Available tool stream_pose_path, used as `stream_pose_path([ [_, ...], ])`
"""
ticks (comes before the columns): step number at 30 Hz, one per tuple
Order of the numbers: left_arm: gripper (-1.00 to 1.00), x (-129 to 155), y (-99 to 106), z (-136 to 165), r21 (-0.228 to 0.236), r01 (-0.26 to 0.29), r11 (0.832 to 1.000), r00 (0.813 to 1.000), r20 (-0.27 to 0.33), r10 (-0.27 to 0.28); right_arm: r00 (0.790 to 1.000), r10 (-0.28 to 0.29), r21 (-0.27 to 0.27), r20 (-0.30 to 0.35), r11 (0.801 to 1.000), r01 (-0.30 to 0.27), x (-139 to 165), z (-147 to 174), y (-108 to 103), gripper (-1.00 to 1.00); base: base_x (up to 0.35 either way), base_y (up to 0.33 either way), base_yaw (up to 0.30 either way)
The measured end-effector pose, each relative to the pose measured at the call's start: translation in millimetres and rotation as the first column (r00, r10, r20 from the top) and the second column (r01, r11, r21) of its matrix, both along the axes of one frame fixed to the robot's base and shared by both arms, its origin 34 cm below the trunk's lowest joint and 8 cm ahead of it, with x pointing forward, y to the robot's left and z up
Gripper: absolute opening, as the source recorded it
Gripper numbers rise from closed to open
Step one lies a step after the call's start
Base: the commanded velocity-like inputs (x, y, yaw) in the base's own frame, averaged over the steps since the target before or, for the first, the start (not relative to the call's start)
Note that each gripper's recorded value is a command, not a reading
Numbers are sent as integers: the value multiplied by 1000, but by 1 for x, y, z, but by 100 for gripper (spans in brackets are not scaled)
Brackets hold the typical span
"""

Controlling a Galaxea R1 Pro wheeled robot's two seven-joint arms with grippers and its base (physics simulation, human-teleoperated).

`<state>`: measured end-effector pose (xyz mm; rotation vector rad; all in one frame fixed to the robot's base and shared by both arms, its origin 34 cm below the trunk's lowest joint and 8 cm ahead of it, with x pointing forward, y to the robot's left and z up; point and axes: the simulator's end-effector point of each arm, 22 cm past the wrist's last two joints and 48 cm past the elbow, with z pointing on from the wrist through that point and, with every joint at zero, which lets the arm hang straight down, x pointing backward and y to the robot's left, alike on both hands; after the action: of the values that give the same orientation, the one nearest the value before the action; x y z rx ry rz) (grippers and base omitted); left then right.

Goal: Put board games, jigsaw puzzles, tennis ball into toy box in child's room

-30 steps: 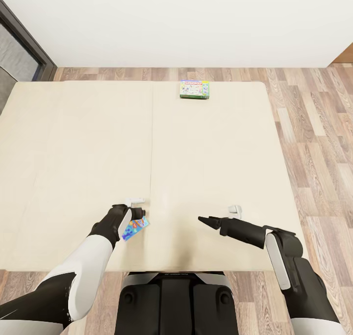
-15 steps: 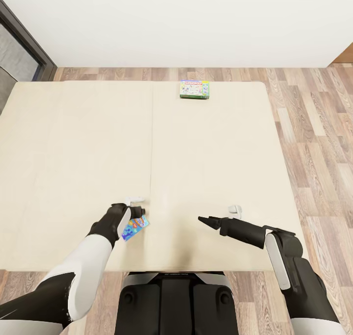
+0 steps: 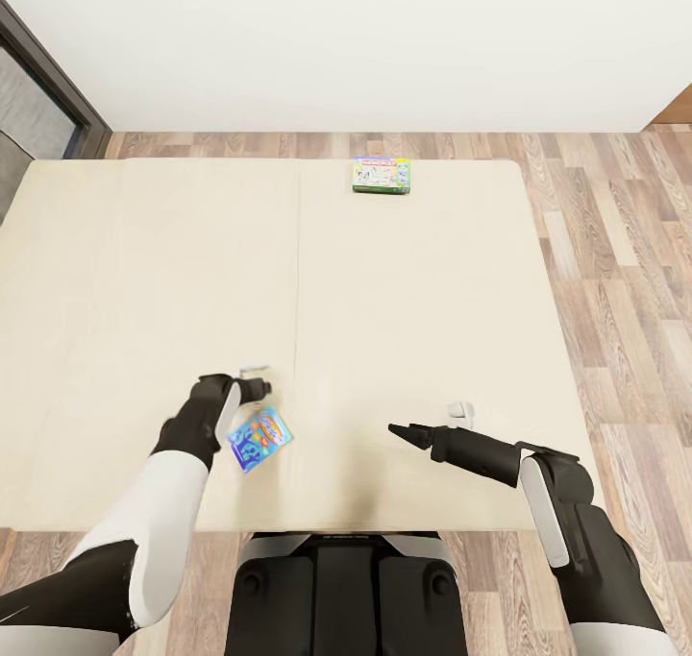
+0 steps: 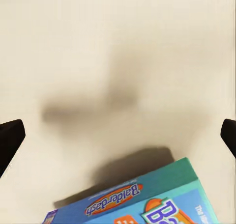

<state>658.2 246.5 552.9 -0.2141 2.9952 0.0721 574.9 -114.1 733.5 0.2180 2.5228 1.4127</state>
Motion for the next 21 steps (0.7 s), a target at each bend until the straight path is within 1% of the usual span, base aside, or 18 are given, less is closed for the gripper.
stream_pose_path([
  [3, 100, 4, 0, 4, -8, -1, 1000, 1000, -1, 1, 1000, 0, 0, 0, 1000, 0, 0, 0, 0, 100, 0, 0, 0],
  [4, 100, 6, -1, 8, -20, -2, 1000, 1000, -4, 2, 1000, 0, 0, 0, 1000, 0, 0, 0, 0, 100, 0, 0, 0],
  [6, 100, 8, -2, 10, -30, -1, 1000, 1000, -5, 1, 1000, 0, 0, 0, 1000, 0, 0, 0, 0, 100, 0, 0, 0],
  [7, 100, 8, -4, 11, -39, 1, 999, 1000, -9, -1, 1000, 0, 0, 0, 1000, 0, 0, 0, 0, 100, 0, 0, 0],
  [10, 100, 6, -2, 12, -48, 2, 999, 1000, -24, -3, 1000, 0, 0, -1, 1000, 0, 0, 0, 0, 100, 0, 0, 0],
  [11, 100, 5, 1, 13, -47, 2, 999, 1000, -31, -4, 1000, 0, 0, -1, 1000, 0, 0, 0, 0, 100, 0, 0, 0],
  [12, 100, 2, 10, 13, -42, 1, 999, 999, -47, -3, 1000, 0, 0, -1, 1000, 0, 0, 0, 0, 100, 0, 0, 0],
  [14, 100, -1, 22, 13, -39, -2, 999, 998, -61, -1, 1000, 0, 0, -1, 1000, 0, 0, 0, 0, 100, 0, 0, 0],
  [15, 100, -4, 33, 14, -41, -5, 999, 997, -71, 2, 1000, 0, 0, -1, 1000, 0, 0, 0, 0, 100, 0, 0, 0],
  [16, 100, -4, 38, 14, -48, -9, 999, 997, -74, 6, 1000, 0, 0, -1, 1000, 0, 0, 0, 0, 100, 0, 0, 0],
  [18, 100, -6, 44, 14, -68, -18, 998, 997, -78, 12, 1000, 0, 0, -1, 1000, 0, 0, 0, 0, 100, 0, 0, 0],
  [19, 100, -6, 48, 15, -93, -21, 995, 997, -78, 13, 1000, 0, 0, -1, 1000, 0, 0, 0, 0, 100, 0, 0, 0],
  [21, 100, -7, 49, 16, -123, -23, 992, 997, -77, 13, 1000, 0, 0, -1, 1000, 0, 0, 0, 0, 100, 0, 0, 0],
])
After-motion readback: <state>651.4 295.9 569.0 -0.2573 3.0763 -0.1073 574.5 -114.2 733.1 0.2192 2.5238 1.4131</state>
